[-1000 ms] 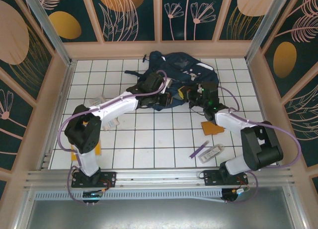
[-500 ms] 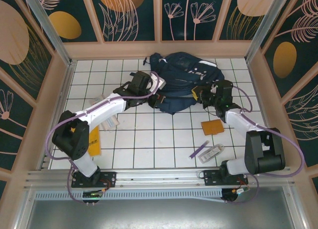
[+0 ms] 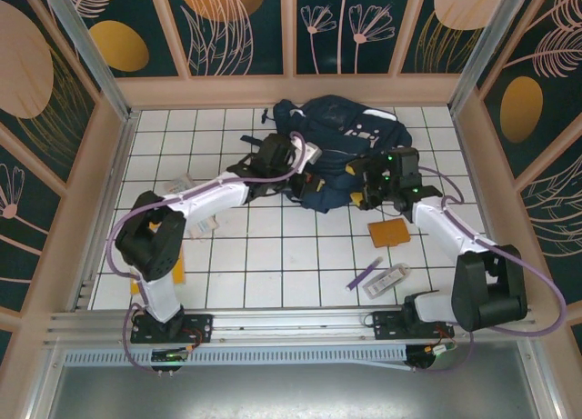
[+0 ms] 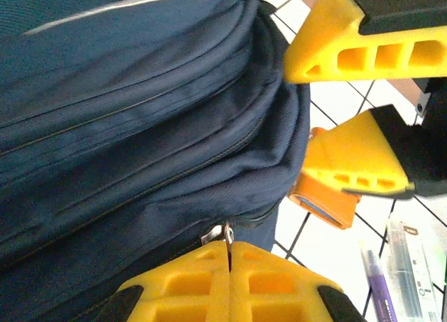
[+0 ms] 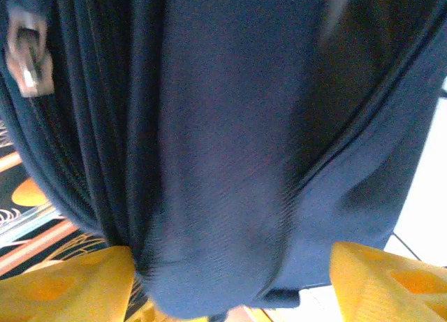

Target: Pack books, pencil case, and school supplies into a backpack

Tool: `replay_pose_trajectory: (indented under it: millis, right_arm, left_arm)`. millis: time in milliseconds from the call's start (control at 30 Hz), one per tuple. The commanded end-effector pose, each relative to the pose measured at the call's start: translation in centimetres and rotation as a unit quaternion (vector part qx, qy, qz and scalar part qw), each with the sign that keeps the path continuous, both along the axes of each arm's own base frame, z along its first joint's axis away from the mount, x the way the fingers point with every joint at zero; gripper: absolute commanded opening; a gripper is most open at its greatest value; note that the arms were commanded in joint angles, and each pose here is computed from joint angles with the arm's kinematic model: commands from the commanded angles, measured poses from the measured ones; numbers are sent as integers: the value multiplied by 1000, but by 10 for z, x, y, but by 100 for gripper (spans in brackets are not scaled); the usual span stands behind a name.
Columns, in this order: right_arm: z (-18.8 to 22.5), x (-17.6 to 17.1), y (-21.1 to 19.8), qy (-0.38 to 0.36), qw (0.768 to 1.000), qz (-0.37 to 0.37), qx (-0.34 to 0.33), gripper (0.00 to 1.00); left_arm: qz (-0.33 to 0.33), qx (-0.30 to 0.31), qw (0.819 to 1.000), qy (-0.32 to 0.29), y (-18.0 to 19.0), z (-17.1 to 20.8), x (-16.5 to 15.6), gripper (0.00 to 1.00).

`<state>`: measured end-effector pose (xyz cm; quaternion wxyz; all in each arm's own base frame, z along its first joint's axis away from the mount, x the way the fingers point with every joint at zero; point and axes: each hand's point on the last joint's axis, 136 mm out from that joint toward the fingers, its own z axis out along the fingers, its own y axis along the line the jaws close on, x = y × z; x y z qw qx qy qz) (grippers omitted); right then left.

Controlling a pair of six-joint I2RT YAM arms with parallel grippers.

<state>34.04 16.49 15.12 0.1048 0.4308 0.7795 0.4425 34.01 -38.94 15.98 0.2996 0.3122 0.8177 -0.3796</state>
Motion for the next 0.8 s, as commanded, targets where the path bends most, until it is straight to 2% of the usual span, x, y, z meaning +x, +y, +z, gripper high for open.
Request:
replay_pose_trajectory:
  millis: [0, 133, 167, 300, 400, 500, 533, 600, 633, 667, 700, 767]
  right_arm:
    - [21, 3, 14, -16, 1000, -12, -5, 76]
    - [-2, 17, 7, -15, 999, -23, -44, 74]
    - [-7, 23, 7, -16, 998, -20, -53, 69]
    - [-17, 33, 0, -14, 996, -7, -83, 33]
    - [-12, 35, -15, -26, 994, -2, -106, 16]
    - [-8, 31, -33, -31, 992, -9, -121, 4]
    - [-7, 30, -38, -31, 993, -13, -118, 0]
    - [-5, 28, -39, -36, 994, -11, -98, 0]
    - [-3, 27, -36, -37, 995, -7, -89, 0]
    - [1, 27, -34, -41, 996, -5, -82, 0]
    - [5, 28, -29, -48, 996, 0, -74, 0]
    - [15, 31, -22, -62, 996, 6, -60, 0]
  left_arm:
    - [-51, -84, 994, -37, -45, 50, -13, 0]
    - [-53, -100, 993, -40, -52, 57, -15, 0]
    - [-53, -96, 993, -40, -51, 56, -15, 0]
    - [-40, -27, 997, -53, -30, 38, -16, 0]
    - [-1, 17, 999, -45, 0, 21, -5, 0]
    - [43, 31, 998, -42, 33, 10, 11, 0]
    - [33, 26, 998, -49, 36, 10, 10, 0]
    - [-46, -4, 998, -51, 23, 18, -11, 0]
    - [-66, -27, 997, -39, 14, 24, -17, 7]
    - [-62, -38, 997, -25, 9, 25, -18, 22]
    - [-63, -48, 997, -14, 1, 27, -21, 33]
    - [-77, -57, 995, -4, -15, 28, -30, 40]
